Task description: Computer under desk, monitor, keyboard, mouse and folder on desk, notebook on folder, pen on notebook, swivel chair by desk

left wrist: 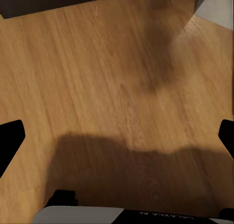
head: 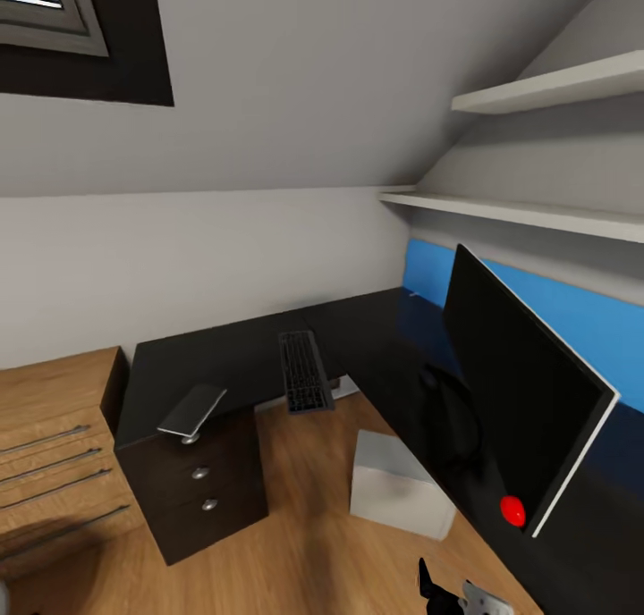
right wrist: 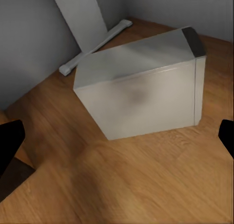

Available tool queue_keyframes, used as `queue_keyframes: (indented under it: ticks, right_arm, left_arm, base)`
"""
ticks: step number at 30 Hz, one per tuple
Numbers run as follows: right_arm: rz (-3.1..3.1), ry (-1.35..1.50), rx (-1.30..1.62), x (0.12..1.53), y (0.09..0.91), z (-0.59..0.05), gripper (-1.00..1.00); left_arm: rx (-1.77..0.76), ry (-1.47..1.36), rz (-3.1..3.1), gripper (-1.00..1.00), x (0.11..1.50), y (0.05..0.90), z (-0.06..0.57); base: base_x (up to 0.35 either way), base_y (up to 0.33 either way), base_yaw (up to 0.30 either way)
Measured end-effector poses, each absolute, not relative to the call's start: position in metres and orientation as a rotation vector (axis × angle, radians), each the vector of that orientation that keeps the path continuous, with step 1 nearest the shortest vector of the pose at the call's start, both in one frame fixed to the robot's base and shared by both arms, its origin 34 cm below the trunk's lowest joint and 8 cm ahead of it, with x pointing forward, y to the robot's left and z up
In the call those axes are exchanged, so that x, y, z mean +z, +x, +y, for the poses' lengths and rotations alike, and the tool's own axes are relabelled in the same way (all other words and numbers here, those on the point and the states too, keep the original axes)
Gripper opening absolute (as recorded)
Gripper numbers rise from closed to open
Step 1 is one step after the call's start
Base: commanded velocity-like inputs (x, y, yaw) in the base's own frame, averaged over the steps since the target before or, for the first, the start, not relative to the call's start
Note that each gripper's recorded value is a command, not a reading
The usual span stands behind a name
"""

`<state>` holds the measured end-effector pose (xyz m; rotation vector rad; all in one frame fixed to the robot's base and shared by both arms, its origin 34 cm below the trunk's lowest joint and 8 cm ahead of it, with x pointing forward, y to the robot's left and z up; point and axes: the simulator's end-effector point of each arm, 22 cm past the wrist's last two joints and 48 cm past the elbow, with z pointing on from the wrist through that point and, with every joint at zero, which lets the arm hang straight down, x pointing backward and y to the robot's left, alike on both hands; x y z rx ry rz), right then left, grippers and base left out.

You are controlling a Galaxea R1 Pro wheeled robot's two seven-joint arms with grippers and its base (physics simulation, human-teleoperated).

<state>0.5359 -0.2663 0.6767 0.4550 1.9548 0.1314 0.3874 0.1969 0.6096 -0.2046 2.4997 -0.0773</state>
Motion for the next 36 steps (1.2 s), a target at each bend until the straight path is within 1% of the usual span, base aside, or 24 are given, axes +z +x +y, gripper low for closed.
queue_keyframes:
  ticks: [20, 26, 32, 36]
  right_arm:
    - [1.969, 0.413, 0.156, 0.677, 0.534, -0.253, 1.00]
    - [1.974, 0.411, 0.162, 0.676, 0.533, -0.250, 1.00]
    - [1.979, 0.412, 0.165, 0.675, 0.532, -0.248, 1.00]
    - [1.998, 0.416, 0.168, 0.670, 0.526, -0.246, 1.00]
  left_arm:
    - [-0.071, -0.203, 2.488, 1.00, 0.612, 0.390, 0.200]
    - [-0.070, -0.204, 2.486, 1.00, 0.613, 0.391, 0.200]
    - [-0.070, -0.205, 2.485, 1.00, 0.613, 0.391, 0.200]
    - [-0.069, -0.205, 2.485, 1.00, 0.613, 0.391, 0.200]
  base:
    - [0.000, 0.000, -0.266]
    - [0.000, 0.000, -0.102]
    - [0.000, 0.008, -0.026]
    - [0.000, 0.111, -0.006]
